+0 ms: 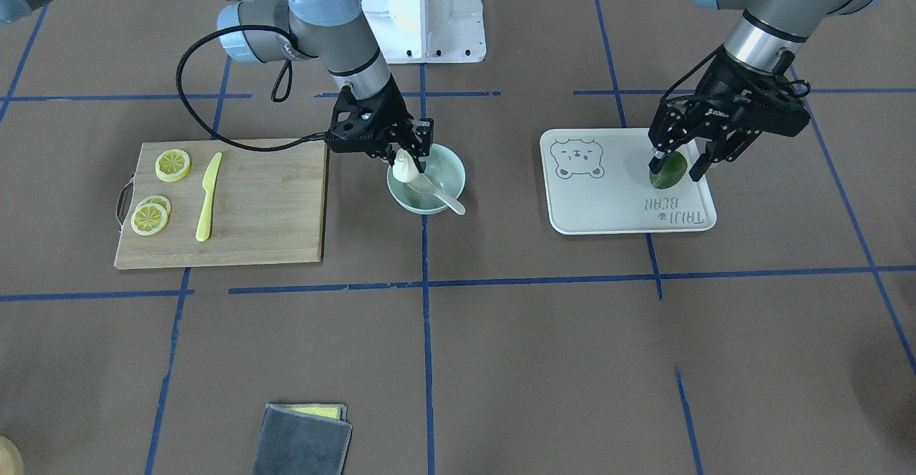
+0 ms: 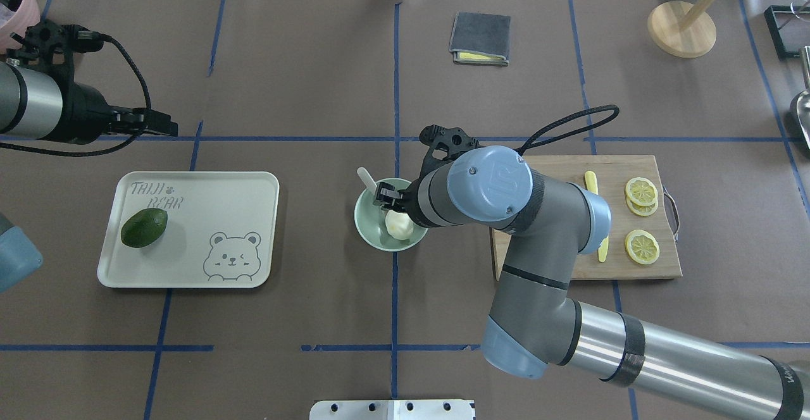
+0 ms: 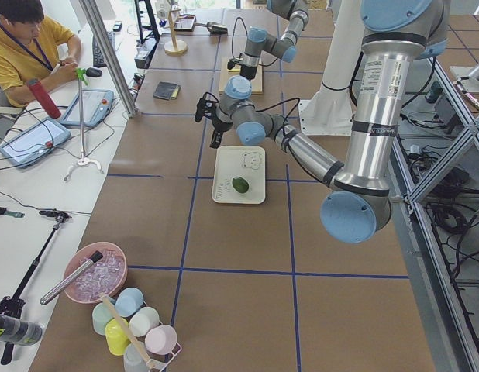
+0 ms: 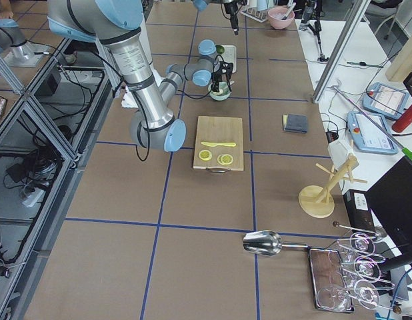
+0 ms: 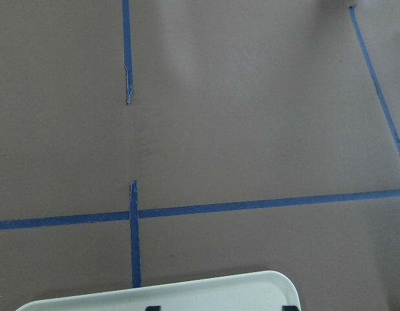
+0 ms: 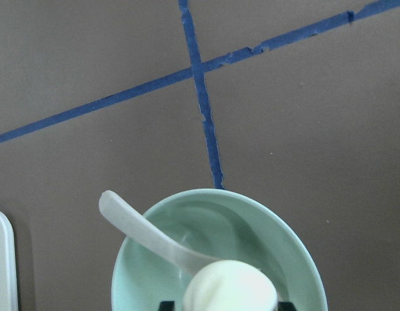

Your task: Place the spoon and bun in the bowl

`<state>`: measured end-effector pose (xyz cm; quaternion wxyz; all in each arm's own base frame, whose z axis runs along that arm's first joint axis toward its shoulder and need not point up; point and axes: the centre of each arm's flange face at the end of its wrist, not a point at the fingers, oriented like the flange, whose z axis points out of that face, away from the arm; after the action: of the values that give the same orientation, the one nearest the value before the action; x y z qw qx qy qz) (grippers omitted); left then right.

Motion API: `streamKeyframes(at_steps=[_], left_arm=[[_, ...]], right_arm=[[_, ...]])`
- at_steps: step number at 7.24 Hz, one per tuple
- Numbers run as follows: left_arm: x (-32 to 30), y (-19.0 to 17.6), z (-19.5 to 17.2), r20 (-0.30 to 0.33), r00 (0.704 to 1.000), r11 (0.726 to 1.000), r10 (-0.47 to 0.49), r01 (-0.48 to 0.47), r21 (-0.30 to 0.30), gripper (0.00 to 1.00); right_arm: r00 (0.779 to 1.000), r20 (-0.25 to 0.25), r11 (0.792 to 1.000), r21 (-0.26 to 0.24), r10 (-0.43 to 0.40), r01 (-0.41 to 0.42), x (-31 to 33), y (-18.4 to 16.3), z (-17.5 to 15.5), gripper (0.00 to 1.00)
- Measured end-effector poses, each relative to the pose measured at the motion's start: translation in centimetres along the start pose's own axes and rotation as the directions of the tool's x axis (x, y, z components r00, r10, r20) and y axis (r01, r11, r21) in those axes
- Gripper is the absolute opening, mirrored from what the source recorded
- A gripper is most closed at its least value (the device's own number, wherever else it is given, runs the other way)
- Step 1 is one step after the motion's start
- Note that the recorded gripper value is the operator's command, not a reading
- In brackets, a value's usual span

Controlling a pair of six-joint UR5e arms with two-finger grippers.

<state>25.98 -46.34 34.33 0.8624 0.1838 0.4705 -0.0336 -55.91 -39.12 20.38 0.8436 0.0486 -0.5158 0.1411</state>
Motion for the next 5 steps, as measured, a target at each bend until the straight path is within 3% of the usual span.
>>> streamKeyframes(at_steps=[3, 5], left_arm=[[-2.6, -0.3, 1.1, 0.043, 0.990, 0.991, 0.134, -0.133, -0.017, 0.73], [-9.2, -2.2, 1.6, 0.096, 0.962, 0.966, 0.256, -0.250, -0.068, 0.73]], right_arm=[[1.000, -0.011, 1.000, -0.012, 0.001, -0.001, 3.9, -1.5, -2.0, 1.00], [0.998, -0.068, 0.998, -0.059, -0.020, 0.016, 13.5, -7.9, -6.5, 1.00]])
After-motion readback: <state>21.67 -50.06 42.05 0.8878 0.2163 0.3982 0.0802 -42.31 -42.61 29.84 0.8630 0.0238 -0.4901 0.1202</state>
